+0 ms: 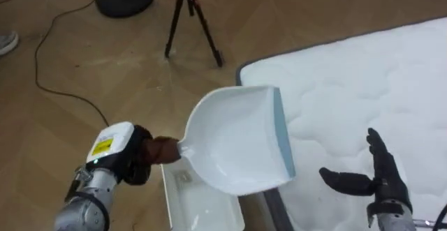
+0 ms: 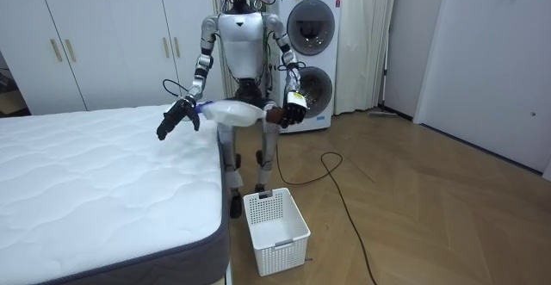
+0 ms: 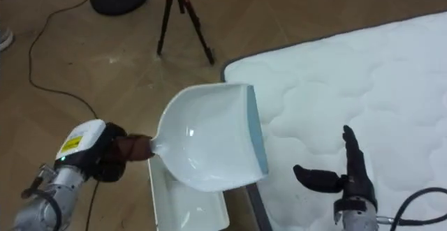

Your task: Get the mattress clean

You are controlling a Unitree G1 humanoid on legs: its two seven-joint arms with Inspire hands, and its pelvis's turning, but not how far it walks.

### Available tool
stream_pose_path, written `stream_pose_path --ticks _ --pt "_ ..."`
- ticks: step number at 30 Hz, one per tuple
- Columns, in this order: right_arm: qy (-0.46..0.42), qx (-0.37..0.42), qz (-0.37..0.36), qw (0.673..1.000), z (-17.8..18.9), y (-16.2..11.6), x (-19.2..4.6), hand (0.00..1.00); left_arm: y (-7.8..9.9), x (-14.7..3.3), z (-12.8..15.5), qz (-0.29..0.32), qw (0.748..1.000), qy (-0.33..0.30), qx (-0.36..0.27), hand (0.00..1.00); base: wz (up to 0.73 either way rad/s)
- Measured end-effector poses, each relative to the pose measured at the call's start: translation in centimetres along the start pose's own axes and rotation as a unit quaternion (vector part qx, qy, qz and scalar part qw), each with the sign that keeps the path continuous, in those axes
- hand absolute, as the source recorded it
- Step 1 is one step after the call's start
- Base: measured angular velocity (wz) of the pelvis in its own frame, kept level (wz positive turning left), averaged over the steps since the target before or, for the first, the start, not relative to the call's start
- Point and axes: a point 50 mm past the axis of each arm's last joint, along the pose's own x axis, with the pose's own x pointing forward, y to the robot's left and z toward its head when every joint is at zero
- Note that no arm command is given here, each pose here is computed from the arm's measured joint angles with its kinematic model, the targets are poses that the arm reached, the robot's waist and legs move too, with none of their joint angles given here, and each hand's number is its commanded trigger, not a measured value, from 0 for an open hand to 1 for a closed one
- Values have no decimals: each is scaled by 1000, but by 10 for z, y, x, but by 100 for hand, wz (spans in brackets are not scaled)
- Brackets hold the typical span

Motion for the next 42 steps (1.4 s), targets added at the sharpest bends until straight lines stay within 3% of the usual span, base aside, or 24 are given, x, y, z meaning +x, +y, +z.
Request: stream_pose_path --ticks 2,8,18,25,28,32,39,40,41,42 --pt "2 3 -1 1000 -5 0 -7 0 13 1 5 58 997 -17 -39 100 -96" --pt "11 5 8 1000 -8 6 -10 0 29 0 3 145 984 -16 -106 100 -145" --pt "-1 32 25 999 5 22 4 0 16 -1 12 178 954 11 -240 100 -123" --pt "-5 29 66 997 8 32 4 0 6 -2 11 167 935 37 -311 100 -90" --pt "-5 34 60 998 8 28 6 0 -7 -10 8 139 934 56 -325 100 -18" --pt "-12 36 59 998 11 28 8 0 -20 -13 12 106 939 58 -323 100 -12" --pt "-38 13 79 996 20 33 9 0 -19 -23 -4 104 937 87 -321 100 -92" --pt "-45 8 80 996 22 33 9 0 -16 -23 -5 111 937 87 -321 85 -63" --pt "-50 5 82 995 24 33 9 0 -14 -23 -5 116 936 86 -321 60 -59" --pt "-51 5 82 995 24 32 8 0 -13 -24 -5 117 936 85 -322 11 -60"
